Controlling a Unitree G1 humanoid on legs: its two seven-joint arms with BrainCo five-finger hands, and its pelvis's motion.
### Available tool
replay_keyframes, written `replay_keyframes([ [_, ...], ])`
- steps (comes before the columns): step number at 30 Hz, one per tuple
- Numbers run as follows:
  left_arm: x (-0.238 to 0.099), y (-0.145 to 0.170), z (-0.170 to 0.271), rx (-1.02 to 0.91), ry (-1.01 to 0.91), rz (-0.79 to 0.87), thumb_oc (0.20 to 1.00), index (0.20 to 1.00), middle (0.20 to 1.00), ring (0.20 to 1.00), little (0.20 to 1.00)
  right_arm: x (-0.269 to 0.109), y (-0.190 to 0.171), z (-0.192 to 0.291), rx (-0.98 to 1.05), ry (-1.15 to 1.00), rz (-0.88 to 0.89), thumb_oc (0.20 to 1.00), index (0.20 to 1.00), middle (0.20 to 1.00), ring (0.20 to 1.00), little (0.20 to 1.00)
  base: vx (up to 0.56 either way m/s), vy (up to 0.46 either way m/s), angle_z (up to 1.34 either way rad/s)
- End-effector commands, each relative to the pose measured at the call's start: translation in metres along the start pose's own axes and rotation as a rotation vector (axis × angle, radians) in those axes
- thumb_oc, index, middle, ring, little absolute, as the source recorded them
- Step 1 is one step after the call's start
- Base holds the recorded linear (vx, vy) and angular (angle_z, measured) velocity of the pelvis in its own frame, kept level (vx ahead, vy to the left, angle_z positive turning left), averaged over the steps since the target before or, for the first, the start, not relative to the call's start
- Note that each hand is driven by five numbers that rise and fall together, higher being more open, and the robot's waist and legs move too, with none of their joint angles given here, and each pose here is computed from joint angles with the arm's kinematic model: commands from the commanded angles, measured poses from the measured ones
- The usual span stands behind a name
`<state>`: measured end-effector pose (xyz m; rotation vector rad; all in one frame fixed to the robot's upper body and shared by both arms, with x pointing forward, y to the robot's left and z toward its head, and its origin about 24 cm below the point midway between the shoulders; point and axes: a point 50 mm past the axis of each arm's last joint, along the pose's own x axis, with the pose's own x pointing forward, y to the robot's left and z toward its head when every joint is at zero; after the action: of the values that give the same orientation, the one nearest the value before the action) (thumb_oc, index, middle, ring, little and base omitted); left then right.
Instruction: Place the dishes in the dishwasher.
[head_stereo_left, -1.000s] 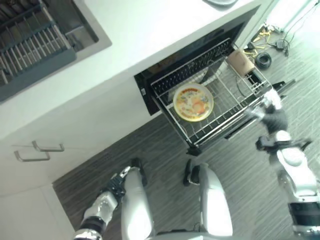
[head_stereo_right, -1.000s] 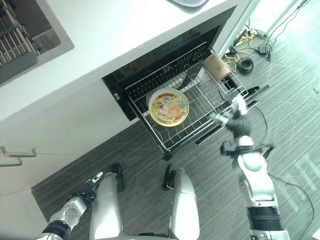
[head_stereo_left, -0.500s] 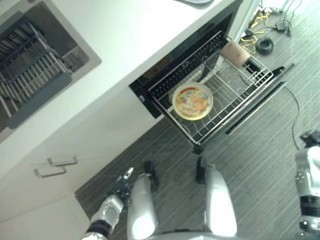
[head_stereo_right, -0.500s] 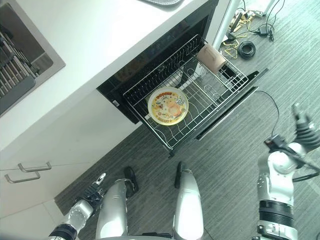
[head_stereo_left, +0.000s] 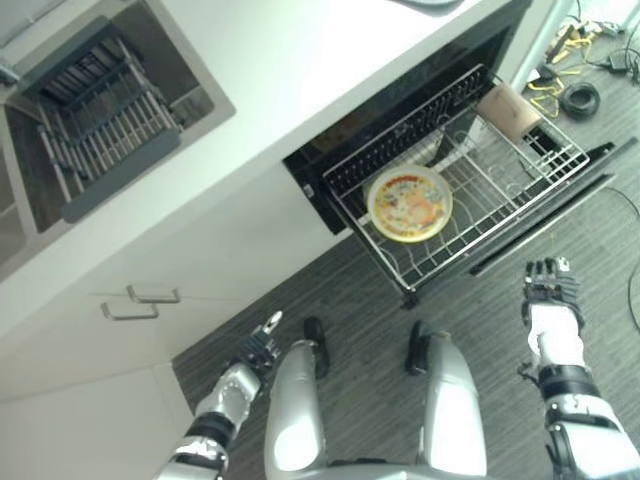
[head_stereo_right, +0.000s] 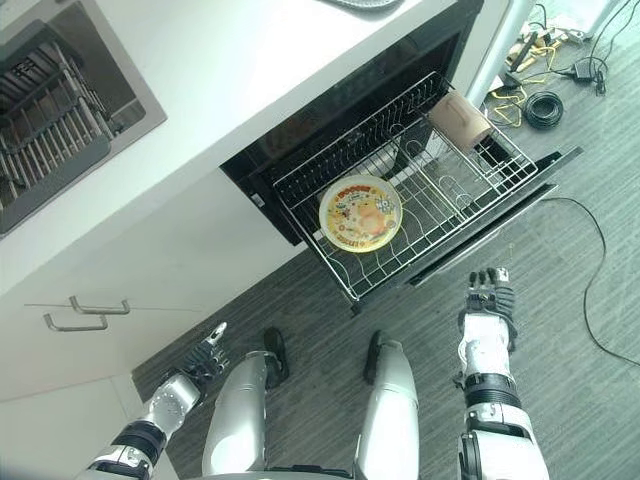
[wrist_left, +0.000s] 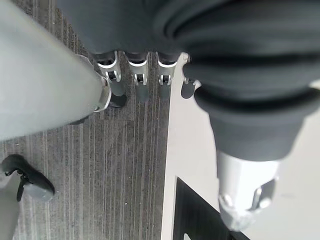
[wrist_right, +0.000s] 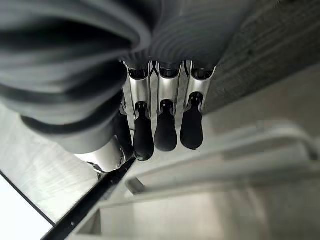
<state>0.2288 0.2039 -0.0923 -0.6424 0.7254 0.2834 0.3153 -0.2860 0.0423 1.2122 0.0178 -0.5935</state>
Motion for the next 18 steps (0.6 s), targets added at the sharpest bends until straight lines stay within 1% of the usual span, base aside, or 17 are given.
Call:
replay_keyframes([
  [1, 0.000, 0.009, 0.007, 0.021, 0.006, 0.045, 1.000, 1.000, 1.000, 1.000, 1.000, -0.001, 0.009, -0.003, 0.067, 0.082, 0.091, 0.200, 0.200, 0.200, 0.200, 0.200, 0.05, -0.018, 0.04],
  [2, 0.000, 0.009, 0.004, 0.019, 0.017, 0.052, 1.000, 1.000, 1.000, 1.000, 1.000, -0.001, 0.013, -0.010, 0.048, 0.151, 0.113, 0.200, 0.200, 0.200, 0.200, 0.200, 0.06, -0.021, 0.01],
  [6, 0.000, 0.010, 0.000, 0.023, 0.032, 0.059, 1.000, 1.000, 1.000, 1.000, 1.000, 0.000, 0.020, -0.008, -0.013, 0.182, 0.135, 0.200, 0.200, 0.200, 0.200, 0.200, 0.05, -0.024, 0.03],
  [12, -0.001, 0.010, -0.002, 0.029, 0.055, 0.066, 1.000, 1.000, 1.000, 1.000, 1.000, 0.002, 0.049, 0.003, -0.255, 0.202, 0.241, 0.200, 0.200, 0.200, 0.200, 0.200, 0.02, -0.008, 0.02],
  [18, -0.001, 0.014, 0.000, 0.058, 0.064, 0.089, 1.000, 1.000, 1.000, 1.000, 1.000, 0.007, 0.073, 0.010, -0.434, 0.254, 0.291, 0.200, 0.200, 0.200, 0.200, 0.200, 0.01, -0.032, 0.00],
])
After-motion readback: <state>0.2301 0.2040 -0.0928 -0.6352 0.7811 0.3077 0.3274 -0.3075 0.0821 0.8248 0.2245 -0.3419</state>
